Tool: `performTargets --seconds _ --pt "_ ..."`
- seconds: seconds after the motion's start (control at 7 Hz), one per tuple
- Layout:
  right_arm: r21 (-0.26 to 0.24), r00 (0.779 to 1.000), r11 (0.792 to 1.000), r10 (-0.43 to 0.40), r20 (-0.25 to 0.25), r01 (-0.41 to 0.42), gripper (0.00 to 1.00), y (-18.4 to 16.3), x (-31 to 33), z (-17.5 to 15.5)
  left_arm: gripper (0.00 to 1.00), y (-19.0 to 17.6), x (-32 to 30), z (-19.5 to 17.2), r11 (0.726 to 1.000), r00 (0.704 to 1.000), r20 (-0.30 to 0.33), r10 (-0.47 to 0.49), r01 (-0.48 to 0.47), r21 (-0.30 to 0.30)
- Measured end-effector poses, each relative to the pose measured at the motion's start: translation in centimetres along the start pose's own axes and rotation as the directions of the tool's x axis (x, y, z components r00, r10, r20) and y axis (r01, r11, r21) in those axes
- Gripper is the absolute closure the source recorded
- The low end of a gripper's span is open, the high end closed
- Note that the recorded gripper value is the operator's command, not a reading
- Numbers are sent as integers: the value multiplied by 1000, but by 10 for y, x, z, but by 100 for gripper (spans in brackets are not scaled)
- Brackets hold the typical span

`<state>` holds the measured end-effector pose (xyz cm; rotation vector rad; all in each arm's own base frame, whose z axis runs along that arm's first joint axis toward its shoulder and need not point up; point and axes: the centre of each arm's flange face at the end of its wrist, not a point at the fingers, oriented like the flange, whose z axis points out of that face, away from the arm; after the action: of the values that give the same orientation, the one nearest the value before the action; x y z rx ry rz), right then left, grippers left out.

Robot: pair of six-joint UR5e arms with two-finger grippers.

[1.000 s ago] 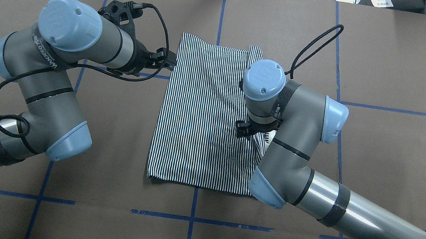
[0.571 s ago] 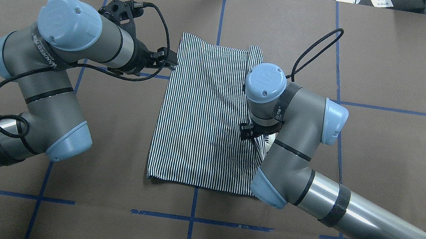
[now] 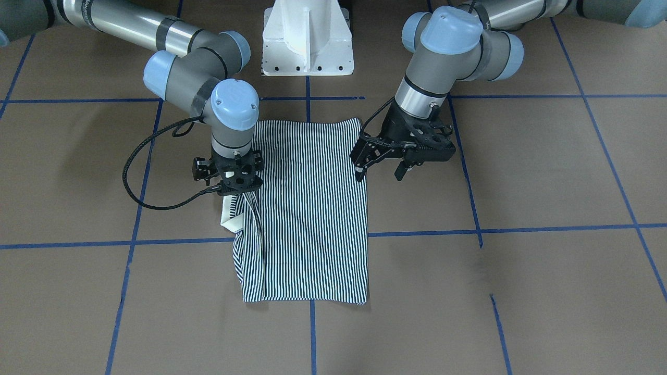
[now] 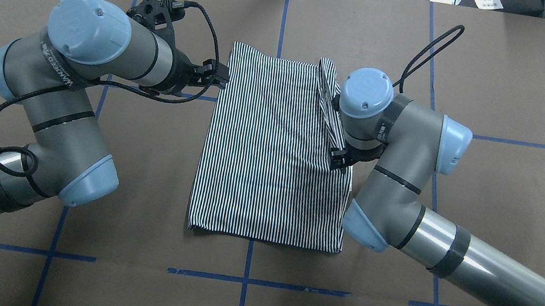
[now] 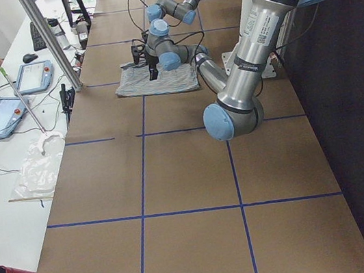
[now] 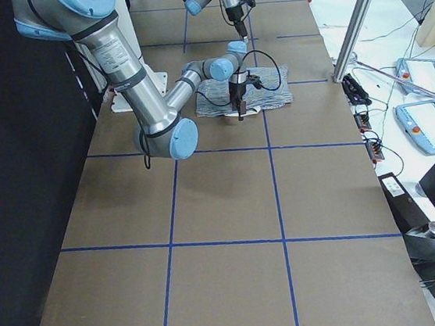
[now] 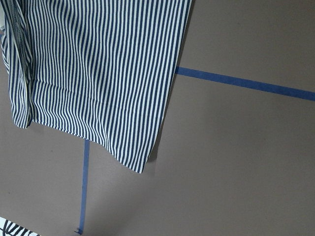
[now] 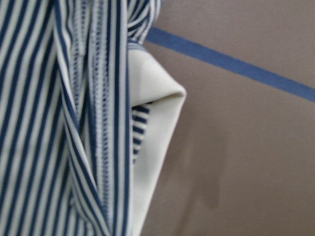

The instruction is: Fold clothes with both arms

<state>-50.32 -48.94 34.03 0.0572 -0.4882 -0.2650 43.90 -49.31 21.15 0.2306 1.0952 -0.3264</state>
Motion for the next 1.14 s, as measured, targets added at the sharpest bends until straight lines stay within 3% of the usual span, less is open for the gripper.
performTargets --seconds 0.14,0.43,0.86,1.14 --pt "3 1000 1000 -13 -10 13 0 3 31 2 0 0 3 -1 1000 1000 -4 -1 1 1" --pt "32 999 999 -21 30 20 0 -7 46 -26 0 0 5 -2 1000 1000 -8 -2 2 0" --pt "60 998 998 -18 61 14 0 -79 -16 -64 0 2 8 -10 1000 1000 -20 2 -2 0" --pt "70 997 997 -14 71 8 0 -114 -46 -43 0 3 5 -10 1000 1000 -20 5 -6 -11"
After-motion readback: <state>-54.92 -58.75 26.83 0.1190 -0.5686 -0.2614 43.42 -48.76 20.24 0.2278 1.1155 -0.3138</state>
